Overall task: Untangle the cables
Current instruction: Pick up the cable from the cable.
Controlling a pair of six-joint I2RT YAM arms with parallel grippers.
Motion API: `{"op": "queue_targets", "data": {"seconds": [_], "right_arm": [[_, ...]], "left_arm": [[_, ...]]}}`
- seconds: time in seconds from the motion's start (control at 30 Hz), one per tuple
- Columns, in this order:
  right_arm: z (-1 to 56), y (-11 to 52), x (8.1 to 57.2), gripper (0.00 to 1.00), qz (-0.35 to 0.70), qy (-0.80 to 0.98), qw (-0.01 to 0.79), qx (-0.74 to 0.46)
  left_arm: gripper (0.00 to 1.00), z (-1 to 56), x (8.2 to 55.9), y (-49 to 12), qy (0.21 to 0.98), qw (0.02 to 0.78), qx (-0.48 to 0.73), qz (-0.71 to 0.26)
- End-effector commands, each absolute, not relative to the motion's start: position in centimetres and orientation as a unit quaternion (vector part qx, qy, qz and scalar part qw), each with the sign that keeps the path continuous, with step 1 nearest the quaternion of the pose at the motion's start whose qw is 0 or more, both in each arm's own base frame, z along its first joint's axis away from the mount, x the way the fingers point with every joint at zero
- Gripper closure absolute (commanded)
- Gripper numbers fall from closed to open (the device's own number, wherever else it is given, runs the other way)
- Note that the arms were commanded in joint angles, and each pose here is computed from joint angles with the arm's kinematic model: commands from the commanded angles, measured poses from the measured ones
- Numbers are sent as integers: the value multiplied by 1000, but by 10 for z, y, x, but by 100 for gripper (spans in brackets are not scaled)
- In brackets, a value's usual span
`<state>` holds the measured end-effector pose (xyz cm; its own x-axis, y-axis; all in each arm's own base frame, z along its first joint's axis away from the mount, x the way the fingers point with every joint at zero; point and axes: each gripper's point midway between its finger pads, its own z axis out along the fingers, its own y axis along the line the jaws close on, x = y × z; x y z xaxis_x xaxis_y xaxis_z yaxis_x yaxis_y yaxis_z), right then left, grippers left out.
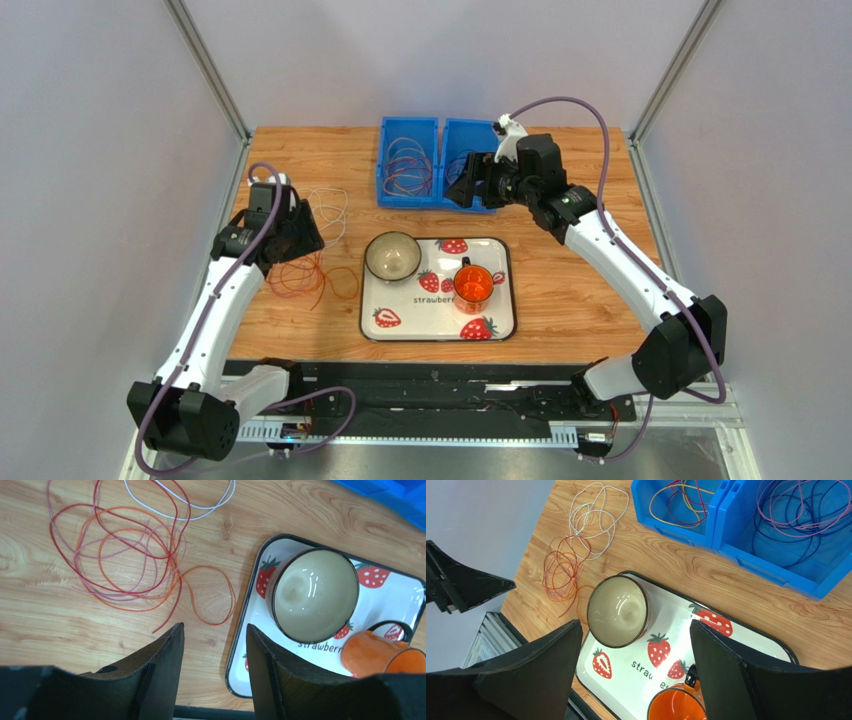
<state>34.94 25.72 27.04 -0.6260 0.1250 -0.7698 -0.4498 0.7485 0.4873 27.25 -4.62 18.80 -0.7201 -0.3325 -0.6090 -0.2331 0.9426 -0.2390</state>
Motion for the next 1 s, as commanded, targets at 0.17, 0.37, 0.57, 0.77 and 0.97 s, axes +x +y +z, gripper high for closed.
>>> {"op": "queue_targets", "data": {"seconds": [0.17,0.37,0.57,0.77,0.97], "right_arm": [[280,271,347,17,373,816,428,-110],[272,273,346,17,373,819,420,-116],[272,272,344,17,370,820,421,-118],[268,273,342,17,372,822,413,-121],[266,274,345,17,369,824,412,-121]], "left_arm": [[44,137,288,-40,891,373,-248,-78],[50,108,324,-35,900,366,-234,-43],[53,78,352,-31,913,337,-229,-6],[53,65,365,-31,918,330,-220,4],[54,53,366,-32,923,316,-220,6]]}}
